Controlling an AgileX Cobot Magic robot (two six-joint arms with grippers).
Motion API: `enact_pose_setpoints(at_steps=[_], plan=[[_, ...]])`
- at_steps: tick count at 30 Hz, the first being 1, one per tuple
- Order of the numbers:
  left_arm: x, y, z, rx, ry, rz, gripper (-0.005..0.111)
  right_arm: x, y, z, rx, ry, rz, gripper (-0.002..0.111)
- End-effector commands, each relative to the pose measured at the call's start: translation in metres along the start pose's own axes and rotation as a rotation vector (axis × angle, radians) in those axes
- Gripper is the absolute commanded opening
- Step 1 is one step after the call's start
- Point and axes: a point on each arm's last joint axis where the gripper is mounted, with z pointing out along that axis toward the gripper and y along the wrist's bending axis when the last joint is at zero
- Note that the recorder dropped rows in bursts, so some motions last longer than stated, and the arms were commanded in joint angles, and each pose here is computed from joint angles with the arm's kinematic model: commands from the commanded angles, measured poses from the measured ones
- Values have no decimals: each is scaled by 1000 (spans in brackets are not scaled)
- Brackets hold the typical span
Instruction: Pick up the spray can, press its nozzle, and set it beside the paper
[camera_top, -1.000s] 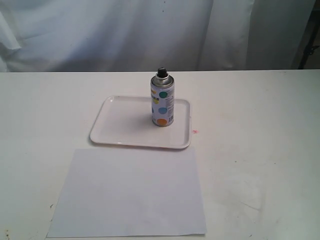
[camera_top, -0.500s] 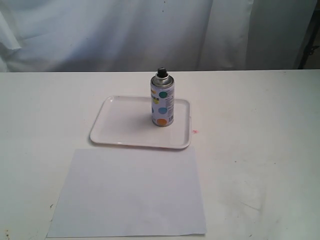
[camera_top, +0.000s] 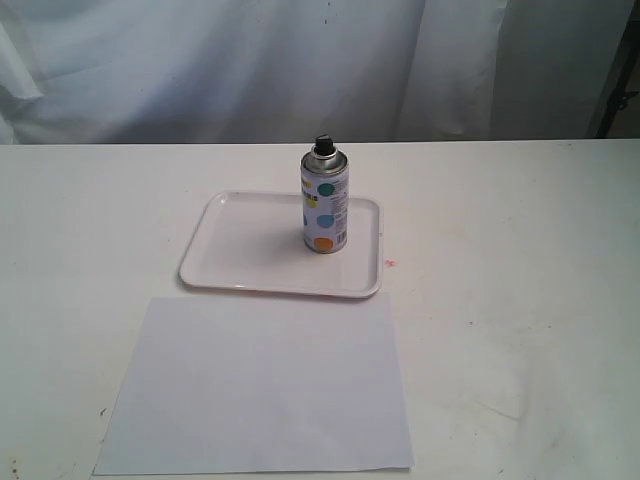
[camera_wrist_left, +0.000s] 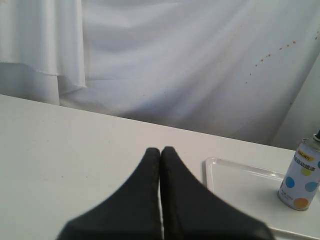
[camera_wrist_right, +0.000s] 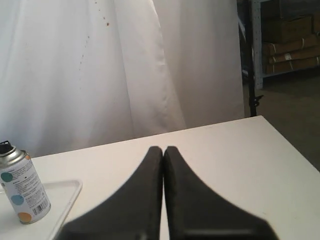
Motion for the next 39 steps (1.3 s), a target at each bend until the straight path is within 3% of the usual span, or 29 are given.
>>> enact_pose_setpoints(at_steps=[1,9,20,39], plan=[[0,0,0,-3,-5,-5,0,3,0,-8,-5,-3,-12,0],[0,0,0,-3,-5,-5,0,27,1,-8,-48,61,-17,0],[0,0,0,-3,-5,-5,0,27,1,-11,-56,47,-99,0],[0,0,0,-2,-6,-5,0,55,-4,-11,-49,227,-185,0]])
